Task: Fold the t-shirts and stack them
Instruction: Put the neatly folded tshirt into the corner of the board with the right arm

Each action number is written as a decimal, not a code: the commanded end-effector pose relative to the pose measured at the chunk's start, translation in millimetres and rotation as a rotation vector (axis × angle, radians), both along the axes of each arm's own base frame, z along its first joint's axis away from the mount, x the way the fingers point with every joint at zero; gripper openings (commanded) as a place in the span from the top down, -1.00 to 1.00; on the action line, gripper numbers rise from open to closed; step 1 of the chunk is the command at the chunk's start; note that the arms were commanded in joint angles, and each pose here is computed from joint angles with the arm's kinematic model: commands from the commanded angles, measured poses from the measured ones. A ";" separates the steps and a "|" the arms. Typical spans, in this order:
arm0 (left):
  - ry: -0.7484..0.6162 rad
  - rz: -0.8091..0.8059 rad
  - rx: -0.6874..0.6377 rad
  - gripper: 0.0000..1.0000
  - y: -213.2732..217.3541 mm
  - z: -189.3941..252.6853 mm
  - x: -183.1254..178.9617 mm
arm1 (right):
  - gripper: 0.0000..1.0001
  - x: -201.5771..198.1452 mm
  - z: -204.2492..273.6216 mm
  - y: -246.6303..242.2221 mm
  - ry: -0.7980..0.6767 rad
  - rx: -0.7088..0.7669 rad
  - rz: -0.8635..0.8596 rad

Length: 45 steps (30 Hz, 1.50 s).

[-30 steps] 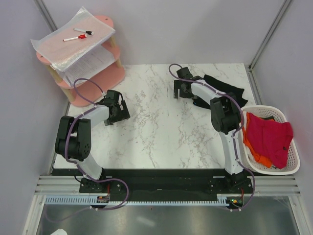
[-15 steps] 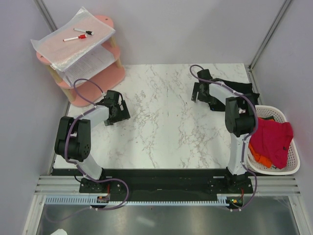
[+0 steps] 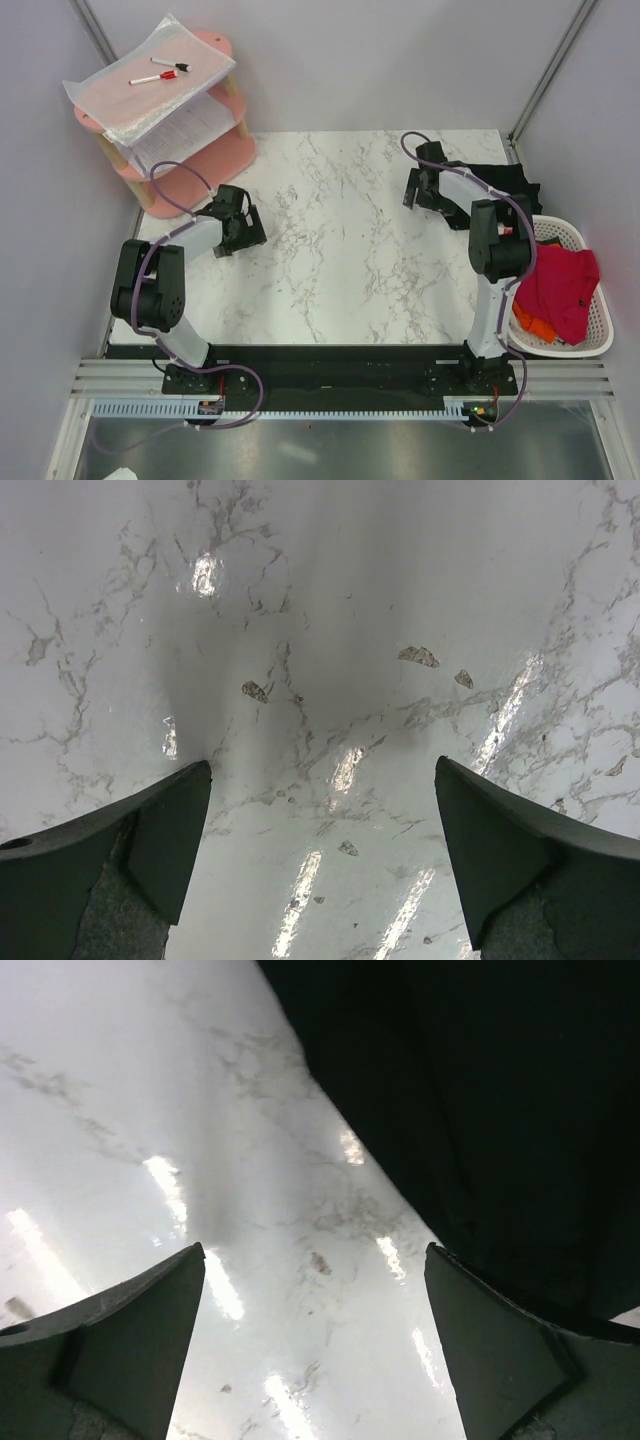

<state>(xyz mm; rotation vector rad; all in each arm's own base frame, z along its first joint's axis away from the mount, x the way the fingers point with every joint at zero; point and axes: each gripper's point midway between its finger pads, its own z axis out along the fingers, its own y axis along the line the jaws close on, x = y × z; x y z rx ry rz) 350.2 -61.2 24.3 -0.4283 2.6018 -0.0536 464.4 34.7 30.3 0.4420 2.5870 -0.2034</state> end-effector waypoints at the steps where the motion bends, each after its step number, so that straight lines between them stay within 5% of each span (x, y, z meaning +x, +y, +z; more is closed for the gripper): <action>1: -0.042 -0.021 0.019 -1.00 2.2 12.3 2.3 | -0.96 28.1 61.7 26.3 -0.185 -0.040 0.066; 12: -0.034 -0.023 0.033 -1.00 3.8 10.2 2.7 | -0.96 68.7 24.4 26.8 -0.116 -0.083 0.058; 25: -0.026 -0.022 0.042 -1.00 5.2 7.6 1.4 | -0.96 99.9 41.8 -25.7 -0.161 -0.111 -0.028; 45: -0.020 -0.020 0.047 -1.00 6.5 7.5 -0.9 | -0.96 102.4 2.5 -86.5 -0.106 -0.111 -0.145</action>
